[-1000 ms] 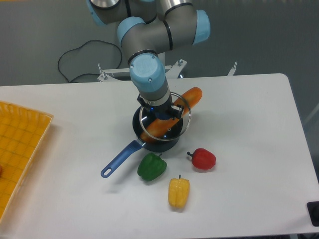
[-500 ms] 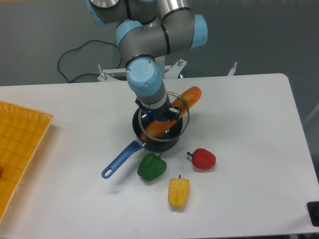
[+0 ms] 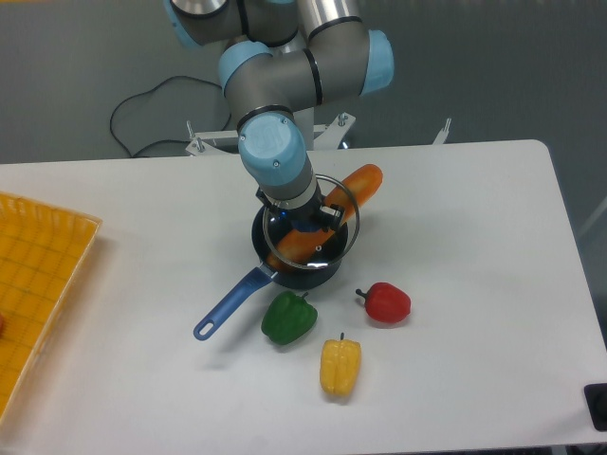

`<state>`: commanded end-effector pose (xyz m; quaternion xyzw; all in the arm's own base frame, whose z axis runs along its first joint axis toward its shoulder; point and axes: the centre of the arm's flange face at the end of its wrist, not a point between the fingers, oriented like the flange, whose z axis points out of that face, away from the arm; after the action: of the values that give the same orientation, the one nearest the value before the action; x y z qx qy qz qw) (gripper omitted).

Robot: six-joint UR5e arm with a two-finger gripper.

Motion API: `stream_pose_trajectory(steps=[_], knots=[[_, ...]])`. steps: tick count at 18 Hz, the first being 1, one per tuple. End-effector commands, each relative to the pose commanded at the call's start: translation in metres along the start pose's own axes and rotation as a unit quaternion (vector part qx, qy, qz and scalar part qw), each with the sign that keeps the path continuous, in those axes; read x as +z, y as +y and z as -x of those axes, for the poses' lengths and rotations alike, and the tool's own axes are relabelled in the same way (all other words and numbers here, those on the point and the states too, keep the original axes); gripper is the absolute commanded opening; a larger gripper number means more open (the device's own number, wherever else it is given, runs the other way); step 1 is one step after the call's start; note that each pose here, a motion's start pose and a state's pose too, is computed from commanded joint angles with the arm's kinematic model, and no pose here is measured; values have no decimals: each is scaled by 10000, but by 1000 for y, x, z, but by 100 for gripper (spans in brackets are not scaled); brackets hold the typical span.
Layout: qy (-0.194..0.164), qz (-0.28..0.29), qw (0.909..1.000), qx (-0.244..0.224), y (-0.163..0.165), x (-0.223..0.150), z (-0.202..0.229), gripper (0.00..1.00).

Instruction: Close the pot lid

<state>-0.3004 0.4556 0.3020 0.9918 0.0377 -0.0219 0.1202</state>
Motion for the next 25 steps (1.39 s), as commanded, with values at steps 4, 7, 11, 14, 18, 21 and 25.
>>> stream_pose_trajectory(steps=[4,7,11,14,18,21,25], knots=[[-5,10,10000,9,-1,0,-1,80],[-1,25,10000,65,-4,2,-5,83],[-25,44,10000,73,-4,2,-5,96],[-43,11,10000,66,-3,-2,-5,100],[-75,-123,9999,18,2,-15,1,100],[-126,-228,9996,-104,8,-29,17,100],[-123,-516,9985,-165,38,-49,48,100]])
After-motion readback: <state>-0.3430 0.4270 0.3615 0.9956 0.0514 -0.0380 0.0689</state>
